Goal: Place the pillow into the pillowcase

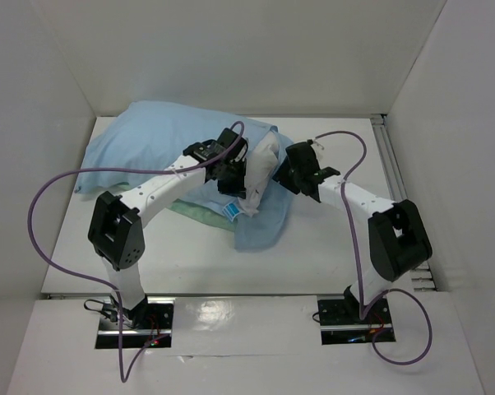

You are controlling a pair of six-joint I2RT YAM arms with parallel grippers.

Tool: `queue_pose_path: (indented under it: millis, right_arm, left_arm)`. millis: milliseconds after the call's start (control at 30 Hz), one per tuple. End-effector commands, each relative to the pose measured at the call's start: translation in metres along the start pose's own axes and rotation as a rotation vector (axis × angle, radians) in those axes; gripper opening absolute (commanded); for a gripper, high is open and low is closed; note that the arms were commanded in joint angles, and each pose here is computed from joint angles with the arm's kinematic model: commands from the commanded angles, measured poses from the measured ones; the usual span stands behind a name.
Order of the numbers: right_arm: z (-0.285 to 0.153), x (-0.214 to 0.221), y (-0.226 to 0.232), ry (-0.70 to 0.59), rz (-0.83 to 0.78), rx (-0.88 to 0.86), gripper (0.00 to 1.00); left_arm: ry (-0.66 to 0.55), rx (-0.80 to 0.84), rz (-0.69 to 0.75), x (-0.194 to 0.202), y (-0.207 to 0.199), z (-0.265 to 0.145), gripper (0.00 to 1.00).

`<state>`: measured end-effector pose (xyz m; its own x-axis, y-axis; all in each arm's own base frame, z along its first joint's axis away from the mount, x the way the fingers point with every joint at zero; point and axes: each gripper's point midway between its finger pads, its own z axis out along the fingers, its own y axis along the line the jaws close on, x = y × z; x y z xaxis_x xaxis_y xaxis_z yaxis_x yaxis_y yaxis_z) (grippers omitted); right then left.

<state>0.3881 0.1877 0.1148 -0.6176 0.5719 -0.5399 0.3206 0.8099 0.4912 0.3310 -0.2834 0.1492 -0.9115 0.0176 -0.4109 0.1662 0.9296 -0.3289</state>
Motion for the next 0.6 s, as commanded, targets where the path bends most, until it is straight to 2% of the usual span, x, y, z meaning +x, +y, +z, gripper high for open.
queue_pose_path:
  millis: [0,100,367,500,567]
  right_arm:
    - [0.007,-0.012,0.029,-0.035,0.037,-0.141,0.53]
    - [0.004,-0.007,0.038,-0.017,0.041,-0.176,0.53]
    - [0.015,0.001,0.036,0.01,0.028,-0.133,0.54]
    - [-0.012,-0.002,0.048,-0.033,0.024,-0.169,0.53]
    - [-0.012,0.006,0.045,-0.017,0.013,-0.159,0.53]
  left_arm:
    - [-0.09,0.062,0.017,-0.03,-0.014,-0.013,0.0]
    - [-0.093,0.057,0.019,-0.032,-0.01,-0.013,0.0]
    - [-0.092,0.078,0.02,-0.035,-0.015,-0.01,0.0]
    - [-0.092,0.078,0.02,-0.035,-0.015,-0.01,0.0]
    - [-0.084,0.073,0.02,-0.034,-0.014,-0.006,0.0]
